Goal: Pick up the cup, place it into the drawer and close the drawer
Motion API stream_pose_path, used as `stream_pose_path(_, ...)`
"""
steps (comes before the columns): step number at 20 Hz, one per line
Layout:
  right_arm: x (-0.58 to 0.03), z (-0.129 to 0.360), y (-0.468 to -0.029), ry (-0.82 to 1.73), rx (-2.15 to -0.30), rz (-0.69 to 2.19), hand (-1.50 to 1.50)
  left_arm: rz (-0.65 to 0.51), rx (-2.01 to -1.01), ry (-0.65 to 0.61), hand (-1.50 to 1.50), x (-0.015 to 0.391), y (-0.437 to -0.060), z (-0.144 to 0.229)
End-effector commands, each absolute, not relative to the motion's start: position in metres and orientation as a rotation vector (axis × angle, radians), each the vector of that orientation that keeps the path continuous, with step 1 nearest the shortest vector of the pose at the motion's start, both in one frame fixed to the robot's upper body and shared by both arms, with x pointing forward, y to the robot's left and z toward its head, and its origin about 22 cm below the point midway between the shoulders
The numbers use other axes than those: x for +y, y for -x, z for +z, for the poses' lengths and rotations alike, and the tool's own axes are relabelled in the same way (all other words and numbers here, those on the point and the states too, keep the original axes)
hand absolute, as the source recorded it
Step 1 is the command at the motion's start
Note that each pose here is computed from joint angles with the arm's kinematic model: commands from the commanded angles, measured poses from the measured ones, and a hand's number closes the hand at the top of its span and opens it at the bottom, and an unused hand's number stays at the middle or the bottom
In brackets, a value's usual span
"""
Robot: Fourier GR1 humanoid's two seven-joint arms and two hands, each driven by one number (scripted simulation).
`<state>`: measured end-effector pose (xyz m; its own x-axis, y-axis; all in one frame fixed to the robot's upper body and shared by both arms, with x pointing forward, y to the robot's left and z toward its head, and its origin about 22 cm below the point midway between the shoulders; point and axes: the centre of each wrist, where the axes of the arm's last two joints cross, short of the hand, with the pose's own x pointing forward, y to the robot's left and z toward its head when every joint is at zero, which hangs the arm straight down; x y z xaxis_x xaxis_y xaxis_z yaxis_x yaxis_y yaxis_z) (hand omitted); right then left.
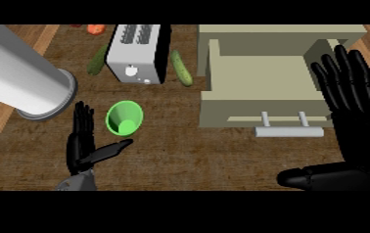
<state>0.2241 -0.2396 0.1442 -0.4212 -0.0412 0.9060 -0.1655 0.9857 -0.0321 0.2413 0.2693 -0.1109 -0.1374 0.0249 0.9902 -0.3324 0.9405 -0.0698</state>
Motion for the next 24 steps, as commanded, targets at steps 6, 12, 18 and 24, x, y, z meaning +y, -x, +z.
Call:
stream_pose_path(6, -0.243, 0.138, -0.229, -0.155, -2.009, 0.142, -1.5, 0.308, -1.695, -0.225, -1.5, 0.27, -0.245, -0.135)
stream_pose_path(12, -0.249, 0.143, -0.216, -0.176, -2.0, 0.141, -1.5, 0.294, -1.718, -0.176, -1.5, 0.258, -0.26, -0.136)
stream_pose_path(18, -0.219, 0.145, -0.22, -0.165, -1.987, 0.15, -1.5, 0.377, -1.716, -0.115, -1.5, 0.262, -0.259, -0.147)
stream_pose_path(24, -0.242, 0.153, -0.224, -0.165, -2.0, 0.15, -1.5, 0.404, -1.73, -0.05, -1.5, 0.276, -0.269, -0.143)
